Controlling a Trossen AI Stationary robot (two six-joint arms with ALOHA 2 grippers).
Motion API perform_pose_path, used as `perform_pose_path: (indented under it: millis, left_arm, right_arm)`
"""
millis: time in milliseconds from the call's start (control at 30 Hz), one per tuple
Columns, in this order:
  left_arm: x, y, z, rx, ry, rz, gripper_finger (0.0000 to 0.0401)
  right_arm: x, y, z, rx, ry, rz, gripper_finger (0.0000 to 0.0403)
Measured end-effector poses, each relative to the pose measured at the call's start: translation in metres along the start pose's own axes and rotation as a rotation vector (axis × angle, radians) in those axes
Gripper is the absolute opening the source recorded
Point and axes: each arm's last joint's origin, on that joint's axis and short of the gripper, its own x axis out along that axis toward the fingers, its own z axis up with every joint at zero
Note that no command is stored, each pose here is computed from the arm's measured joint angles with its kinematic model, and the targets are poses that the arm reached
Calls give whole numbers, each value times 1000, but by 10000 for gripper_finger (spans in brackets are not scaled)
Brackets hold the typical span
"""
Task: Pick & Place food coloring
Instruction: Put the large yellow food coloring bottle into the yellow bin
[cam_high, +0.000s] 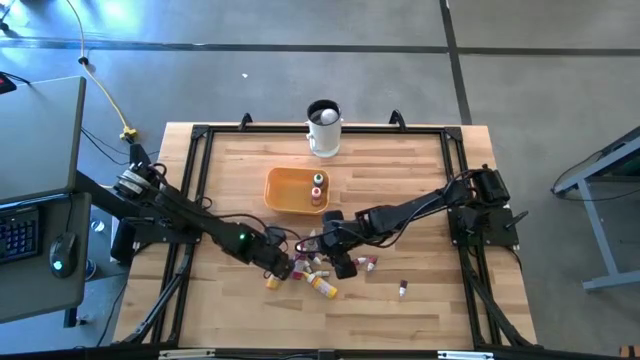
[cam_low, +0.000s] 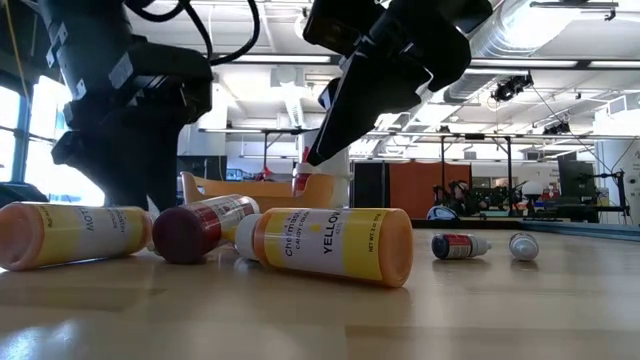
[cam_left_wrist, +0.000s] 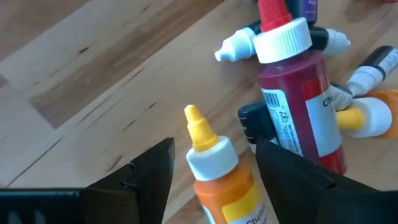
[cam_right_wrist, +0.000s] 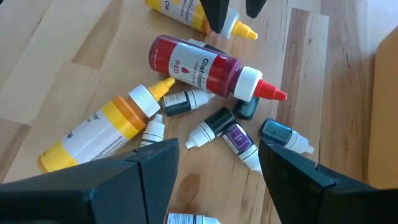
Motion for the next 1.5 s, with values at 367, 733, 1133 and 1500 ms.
perform_pose_path:
  millis: [367, 733, 1133, 1500]
  left_arm:
    - [18, 0, -4, -1, 83, 23, 224]
    - [20, 4, 3, 4, 115, 39, 139]
    - [17, -2, 7, 104, 60, 22, 121]
    - [-32, -34, 33, 289, -245, -37, 117]
  right_arm:
    - [0, 0, -1, 0, 9, 1, 215]
    - [0, 0, -1, -7, 10, 0, 215]
    - [0, 0, -1, -7, 12, 0, 215]
    - [0, -1, 1, -11, -7, -47, 215]
